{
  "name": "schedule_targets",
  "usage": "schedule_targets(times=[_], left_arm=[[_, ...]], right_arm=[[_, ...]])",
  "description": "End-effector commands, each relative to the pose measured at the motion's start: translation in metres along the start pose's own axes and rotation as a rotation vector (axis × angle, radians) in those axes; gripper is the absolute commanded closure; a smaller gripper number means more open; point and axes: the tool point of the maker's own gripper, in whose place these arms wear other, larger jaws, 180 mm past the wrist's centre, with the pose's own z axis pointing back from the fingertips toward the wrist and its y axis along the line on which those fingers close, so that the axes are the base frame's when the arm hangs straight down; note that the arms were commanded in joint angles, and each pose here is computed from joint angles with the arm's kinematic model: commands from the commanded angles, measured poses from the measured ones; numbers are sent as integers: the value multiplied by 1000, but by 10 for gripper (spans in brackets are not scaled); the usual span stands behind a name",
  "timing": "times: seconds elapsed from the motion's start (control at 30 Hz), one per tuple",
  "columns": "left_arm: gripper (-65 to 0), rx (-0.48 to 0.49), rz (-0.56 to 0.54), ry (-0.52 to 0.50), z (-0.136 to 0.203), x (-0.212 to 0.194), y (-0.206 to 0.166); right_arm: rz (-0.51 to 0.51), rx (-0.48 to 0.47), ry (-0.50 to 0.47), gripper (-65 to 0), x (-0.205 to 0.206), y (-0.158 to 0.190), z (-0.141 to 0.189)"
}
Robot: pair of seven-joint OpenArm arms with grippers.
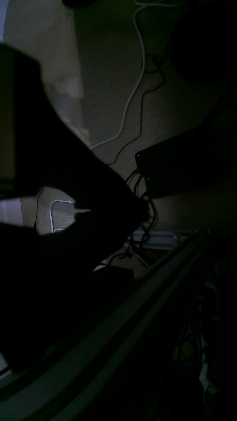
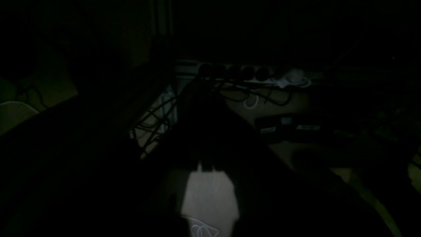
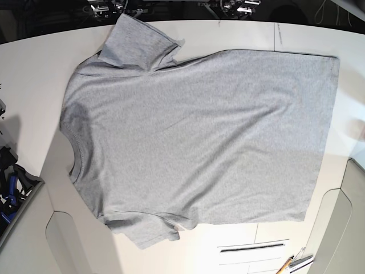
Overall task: Fold the T-shirt properly
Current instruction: 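Move both grippers toward the shirt's hem corners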
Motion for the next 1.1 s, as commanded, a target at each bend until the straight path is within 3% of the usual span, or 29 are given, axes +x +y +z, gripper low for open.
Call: schedule_targets(times=[0.0,0.63,0.83,1.07], left_arm=[[0,-9,-7,-22,0,7,-3],[0,-6,-6,-26,0,5,0],[0,35,-5,-15,6,-24,28],[0,-83,53,-24,30,-76,44]], right_arm=[[9,-11,-27,0,10,-4,0],[16,-38,-21,0,6,-23,2],[36,-35,-21,0,-17,-40,11],[102,-25,-85,0,-36,-66,41]])
